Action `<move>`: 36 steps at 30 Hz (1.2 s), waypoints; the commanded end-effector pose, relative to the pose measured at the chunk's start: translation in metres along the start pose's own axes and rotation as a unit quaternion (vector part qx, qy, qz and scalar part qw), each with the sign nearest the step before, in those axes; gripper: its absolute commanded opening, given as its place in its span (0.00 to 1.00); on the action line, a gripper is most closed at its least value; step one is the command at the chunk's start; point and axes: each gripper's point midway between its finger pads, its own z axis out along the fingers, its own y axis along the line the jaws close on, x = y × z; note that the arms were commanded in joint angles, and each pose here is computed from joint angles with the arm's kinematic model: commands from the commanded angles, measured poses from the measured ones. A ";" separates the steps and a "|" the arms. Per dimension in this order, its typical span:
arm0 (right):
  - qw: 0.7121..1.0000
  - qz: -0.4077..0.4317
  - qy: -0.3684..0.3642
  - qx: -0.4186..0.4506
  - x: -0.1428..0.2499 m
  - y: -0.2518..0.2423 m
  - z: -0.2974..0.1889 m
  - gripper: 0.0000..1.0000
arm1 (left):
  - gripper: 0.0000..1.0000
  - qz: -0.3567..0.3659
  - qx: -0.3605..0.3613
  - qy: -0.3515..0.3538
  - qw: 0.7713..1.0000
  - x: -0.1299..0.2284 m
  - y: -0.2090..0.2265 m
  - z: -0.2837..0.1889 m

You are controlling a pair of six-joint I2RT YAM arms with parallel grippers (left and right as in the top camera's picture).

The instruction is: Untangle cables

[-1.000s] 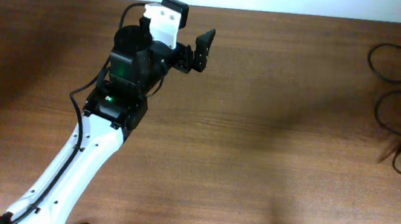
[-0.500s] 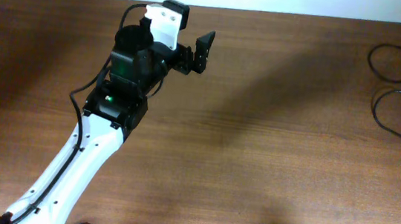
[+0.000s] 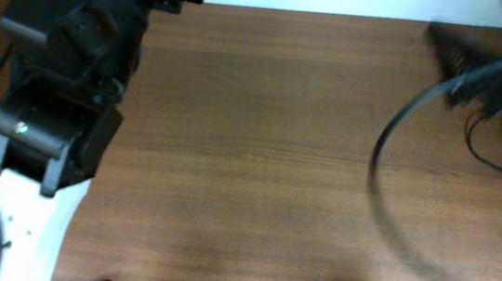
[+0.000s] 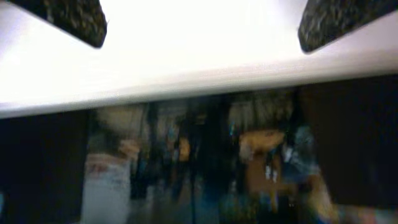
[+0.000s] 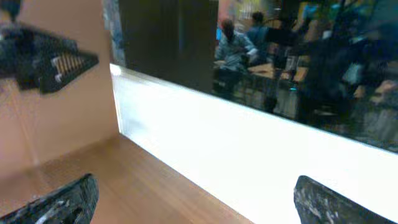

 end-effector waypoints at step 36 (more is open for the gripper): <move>0.986 -0.060 0.061 0.140 0.387 0.043 -0.080 0.99 | 0.99 -0.035 -0.029 -0.208 0.977 0.018 0.059 -0.267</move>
